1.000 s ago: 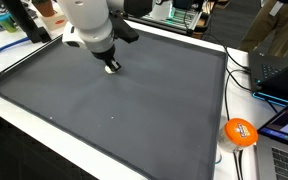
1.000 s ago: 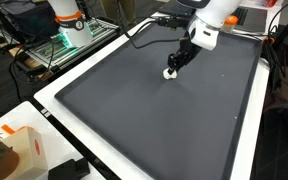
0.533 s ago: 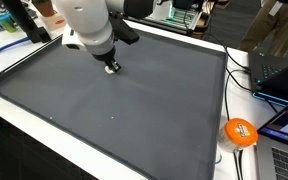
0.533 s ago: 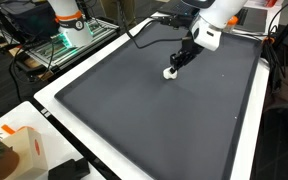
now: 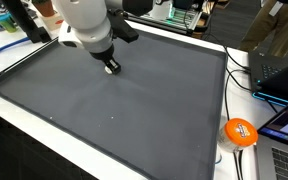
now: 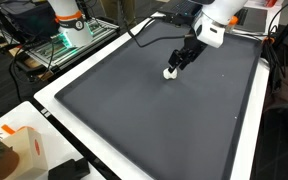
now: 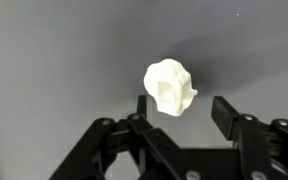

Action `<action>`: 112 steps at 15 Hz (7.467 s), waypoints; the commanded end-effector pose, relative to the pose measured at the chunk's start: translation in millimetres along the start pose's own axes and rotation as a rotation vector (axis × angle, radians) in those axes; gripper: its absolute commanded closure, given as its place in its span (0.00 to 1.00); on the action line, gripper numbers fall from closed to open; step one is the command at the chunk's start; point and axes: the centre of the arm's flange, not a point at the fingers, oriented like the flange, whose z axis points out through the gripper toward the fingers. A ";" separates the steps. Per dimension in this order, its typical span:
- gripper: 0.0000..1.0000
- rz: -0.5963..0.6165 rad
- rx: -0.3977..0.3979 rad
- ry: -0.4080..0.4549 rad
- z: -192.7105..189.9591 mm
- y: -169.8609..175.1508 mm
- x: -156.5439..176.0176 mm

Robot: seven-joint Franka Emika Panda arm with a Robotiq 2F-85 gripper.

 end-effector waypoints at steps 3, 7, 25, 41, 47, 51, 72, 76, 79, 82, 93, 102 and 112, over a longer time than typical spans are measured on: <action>0.00 -0.030 0.039 0.043 -46.4 36.9 -39.3; 0.00 -0.033 0.022 0.065 -89.4 36.9 -24.8; 0.00 -0.149 0.024 -0.209 -148.8 51.6 26.4; 0.00 -0.102 0.057 -0.334 -53.3 15.9 49.5; 0.00 -0.130 0.048 -0.361 -23.0 3.2 77.9; 0.00 -0.171 0.051 -0.388 -6.2 0.4 84.9; 0.00 -0.168 0.029 -0.449 29.5 -14.1 101.1; 0.00 -0.173 0.035 -0.448 28.8 -11.5 96.8; 0.00 -0.172 0.046 -0.445 22.3 1.4 79.1; 0.00 -0.151 0.076 -0.396 23.8 16.8 55.9; 0.00 -0.183 0.170 -0.202 -12.1 66.8 30.3; 0.00 -0.374 0.180 -0.284 -53.4 62.8 69.8; 0.00 -0.047 0.197 -0.252 -2.3 111.4 24.5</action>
